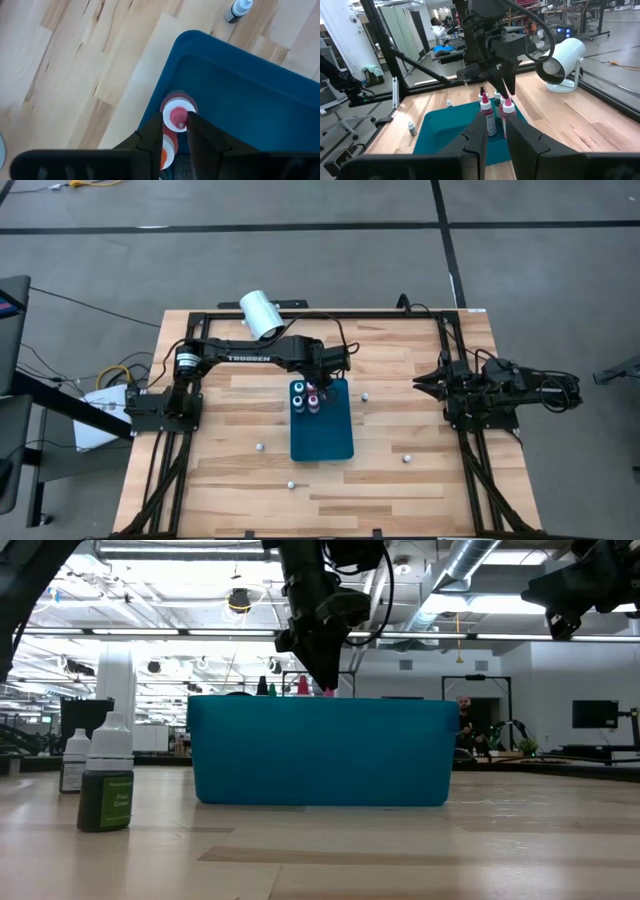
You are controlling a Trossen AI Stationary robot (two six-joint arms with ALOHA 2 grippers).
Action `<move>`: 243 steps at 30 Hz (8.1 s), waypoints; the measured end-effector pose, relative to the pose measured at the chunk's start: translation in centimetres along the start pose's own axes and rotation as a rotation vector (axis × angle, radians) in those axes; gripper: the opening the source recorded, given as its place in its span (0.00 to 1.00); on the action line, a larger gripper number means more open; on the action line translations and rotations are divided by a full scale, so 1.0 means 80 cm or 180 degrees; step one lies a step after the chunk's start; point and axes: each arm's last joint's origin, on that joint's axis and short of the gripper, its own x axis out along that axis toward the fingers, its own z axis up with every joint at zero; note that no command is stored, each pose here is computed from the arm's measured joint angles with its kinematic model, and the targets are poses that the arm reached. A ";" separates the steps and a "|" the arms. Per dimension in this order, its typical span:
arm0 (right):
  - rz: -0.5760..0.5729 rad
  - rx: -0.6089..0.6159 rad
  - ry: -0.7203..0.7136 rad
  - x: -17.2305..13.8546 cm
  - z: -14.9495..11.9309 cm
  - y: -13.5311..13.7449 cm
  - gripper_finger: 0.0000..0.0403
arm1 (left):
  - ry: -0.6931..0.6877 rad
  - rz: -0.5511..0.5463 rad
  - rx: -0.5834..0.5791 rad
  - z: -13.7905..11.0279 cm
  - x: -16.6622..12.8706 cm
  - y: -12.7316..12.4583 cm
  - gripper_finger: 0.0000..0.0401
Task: Pick & Place food coloring
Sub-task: Put the large pink food coloring bottle into the blue bin, then put the middle left small black food coloring bottle into the blue bin
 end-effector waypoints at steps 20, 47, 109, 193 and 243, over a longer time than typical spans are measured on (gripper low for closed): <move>0.0002 -0.0001 -0.0001 0.000 0.000 0.000 0.15 | -0.0224 -0.0123 0.0111 0.024 -0.095 0.004 0.20; 0.0003 -0.0003 0.0015 0.000 -0.001 0.000 0.15 | 0.0159 0.0463 -0.0941 -0.170 -0.201 -0.038 0.20; -0.0060 0.0227 -0.0022 0.000 0.001 -0.001 0.15 | 0.0778 -0.0240 -0.1782 -0.309 0.015 -0.088 0.43; -0.0060 0.0221 0.0005 0.000 0.000 -0.001 0.15 | 0.0235 -0.0217 -0.0516 -0.129 -0.045 -0.115 0.17; -0.0066 0.0219 0.0027 0.000 -0.001 -0.001 0.15 | 0.0752 0.0067 0.0337 -0.141 0.041 -0.129 0.17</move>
